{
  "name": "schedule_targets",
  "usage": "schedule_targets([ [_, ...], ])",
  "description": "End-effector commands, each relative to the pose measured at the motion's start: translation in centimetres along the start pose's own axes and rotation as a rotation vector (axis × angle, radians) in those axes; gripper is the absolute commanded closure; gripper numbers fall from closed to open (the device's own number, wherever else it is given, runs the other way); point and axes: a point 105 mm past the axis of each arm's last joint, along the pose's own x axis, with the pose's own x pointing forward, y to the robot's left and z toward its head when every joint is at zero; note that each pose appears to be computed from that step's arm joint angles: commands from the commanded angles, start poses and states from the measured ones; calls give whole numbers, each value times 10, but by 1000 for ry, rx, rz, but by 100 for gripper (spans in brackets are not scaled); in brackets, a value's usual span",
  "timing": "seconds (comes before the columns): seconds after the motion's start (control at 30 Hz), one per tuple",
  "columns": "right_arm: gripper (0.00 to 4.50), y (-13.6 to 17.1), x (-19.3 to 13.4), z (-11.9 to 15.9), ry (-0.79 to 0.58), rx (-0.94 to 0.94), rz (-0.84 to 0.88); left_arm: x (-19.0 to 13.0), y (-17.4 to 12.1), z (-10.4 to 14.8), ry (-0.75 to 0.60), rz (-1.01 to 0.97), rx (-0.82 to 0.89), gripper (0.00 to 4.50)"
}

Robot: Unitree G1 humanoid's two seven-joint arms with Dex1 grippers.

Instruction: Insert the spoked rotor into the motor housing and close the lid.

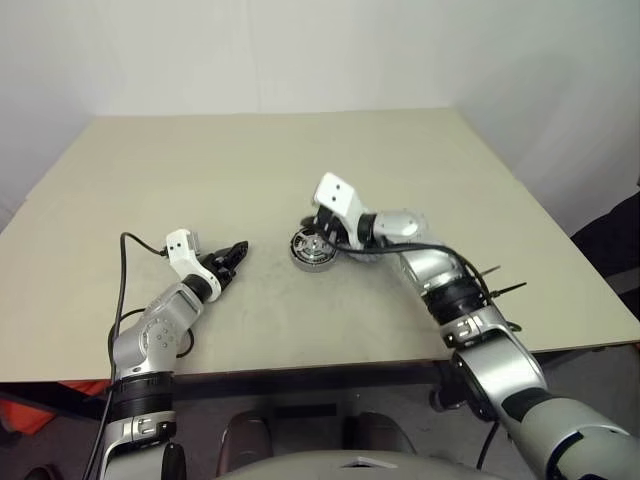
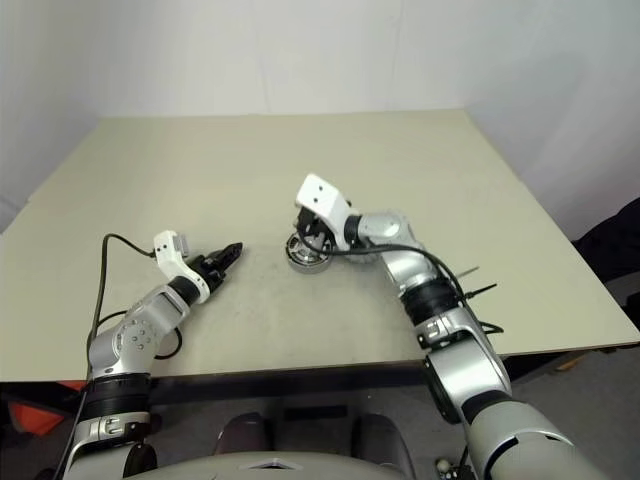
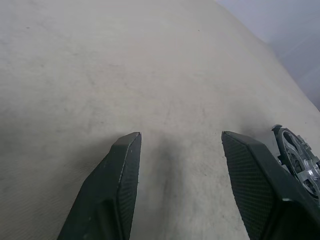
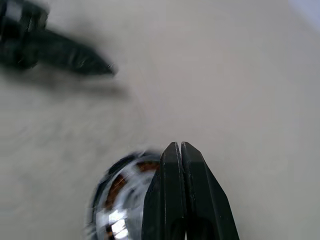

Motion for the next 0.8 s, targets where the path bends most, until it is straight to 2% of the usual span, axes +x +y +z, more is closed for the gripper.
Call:
schedule_targets([
  [0.03, 446, 9, 10, -53, 170, 25, -38, 2, -8, 10, -37, -25, 16, 178],
  [0.07, 446, 8, 11, -51, 159, 28, -47, 2, -9, 9, -37, -26, 16, 178],
  [0.17, 446, 0, 8, -14, 43, 16, -42, 2, -10, 9, -36, -29, 15, 178],
  [0.4, 446, -25, -6, 33, -71, -74, -93, 3, -11, 7, -32, -31, 14, 178],
  [0.57, 446, -33, -9, 51, -108, -103, -114, 3, -10, 7, -33, -29, 13, 178],
  [0.7, 446, -29, -3, 36, -72, -73, -102, 3, -10, 7, -35, -28, 14, 178],
  [0.8, 446, -9, 9, -26, 113, 4, -53, 2, -9, 8, -37, -25, 13, 178],
])
